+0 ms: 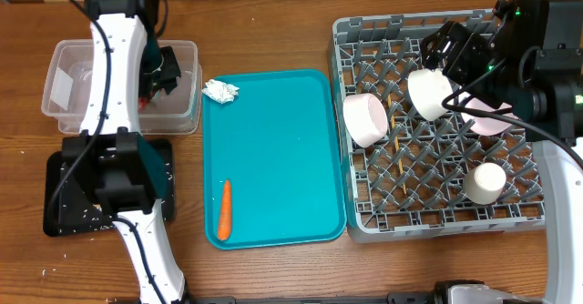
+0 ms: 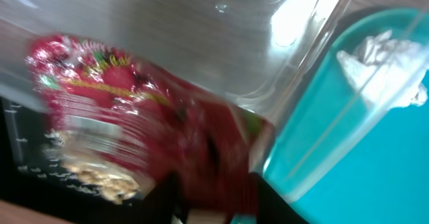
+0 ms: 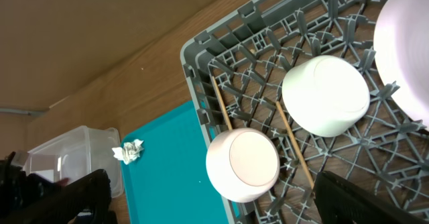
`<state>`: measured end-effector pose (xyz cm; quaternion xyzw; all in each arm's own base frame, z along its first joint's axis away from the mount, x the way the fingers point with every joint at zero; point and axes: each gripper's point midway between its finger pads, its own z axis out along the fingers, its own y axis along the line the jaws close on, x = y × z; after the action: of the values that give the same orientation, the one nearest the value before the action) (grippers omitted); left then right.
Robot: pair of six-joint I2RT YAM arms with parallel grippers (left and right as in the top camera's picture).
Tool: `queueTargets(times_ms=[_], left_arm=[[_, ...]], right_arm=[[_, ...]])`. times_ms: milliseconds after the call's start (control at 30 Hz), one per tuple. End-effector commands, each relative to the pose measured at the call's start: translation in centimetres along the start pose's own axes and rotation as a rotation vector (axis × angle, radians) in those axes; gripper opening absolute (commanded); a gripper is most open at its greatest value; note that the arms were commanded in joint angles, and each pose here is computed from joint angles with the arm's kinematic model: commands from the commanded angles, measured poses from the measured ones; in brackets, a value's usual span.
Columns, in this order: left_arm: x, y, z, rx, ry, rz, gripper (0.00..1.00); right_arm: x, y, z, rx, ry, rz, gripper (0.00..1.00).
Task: Sort waste into correct bins and load items into the dishwasher
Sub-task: 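Release the wrapper into the container and lift the left gripper away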
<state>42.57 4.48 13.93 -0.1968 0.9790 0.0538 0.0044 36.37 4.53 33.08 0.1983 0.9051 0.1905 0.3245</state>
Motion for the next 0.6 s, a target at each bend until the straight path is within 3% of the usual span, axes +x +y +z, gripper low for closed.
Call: queueTargets(times_ms=[0, 67, 100, 133, 300, 433, 500, 567], left_arm=[[-0.3, -2.2, -3.2, 0.156, -0.058, 0.020, 0.57], [-0.6, -3.1, -4.9, 0.185, -0.102, 0.060, 0.75], [-0.6, -3.7, -6.0, 0.192, -0.131, 0.081, 0.96], [-0.6, -4.3, -6.7, 0.198, -0.153, 0.104, 1.00], [1.5, -10.6, -8.8, 0.247, -0.212, 0.309, 1.00], [5.2, -17.4, -7.8, 0.291, -0.204, 0.573, 1.00], [5.7, -18.4, -6.5, 0.182, -0.229, 0.631, 0.95], [4.9, -17.9, -5.0, 0.001, -0.274, 0.571, 0.91]], right_arm=[[-0.4, 0.1, -0.3, -0.005, -0.013, -0.004, 1.00], [-0.4, 0.1, -0.3, -0.005, -0.013, -0.004, 1.00], [-0.4, 0.1, -0.3, -0.005, -0.013, -0.003, 1.00], [-0.4, 0.1, -0.3, -0.005, -0.013, -0.004, 1.00], [-0.4, 0.1, -0.3, -0.005, -0.013, -0.004, 1.00], [-0.4, 0.1, -0.3, -0.005, -0.013, -0.004, 1.00], [-0.4, 0.1, -0.3, -0.005, -0.013, -0.004, 1.00], [-0.4, 0.1, -0.3, -0.005, -0.013, -0.004, 1.00]])
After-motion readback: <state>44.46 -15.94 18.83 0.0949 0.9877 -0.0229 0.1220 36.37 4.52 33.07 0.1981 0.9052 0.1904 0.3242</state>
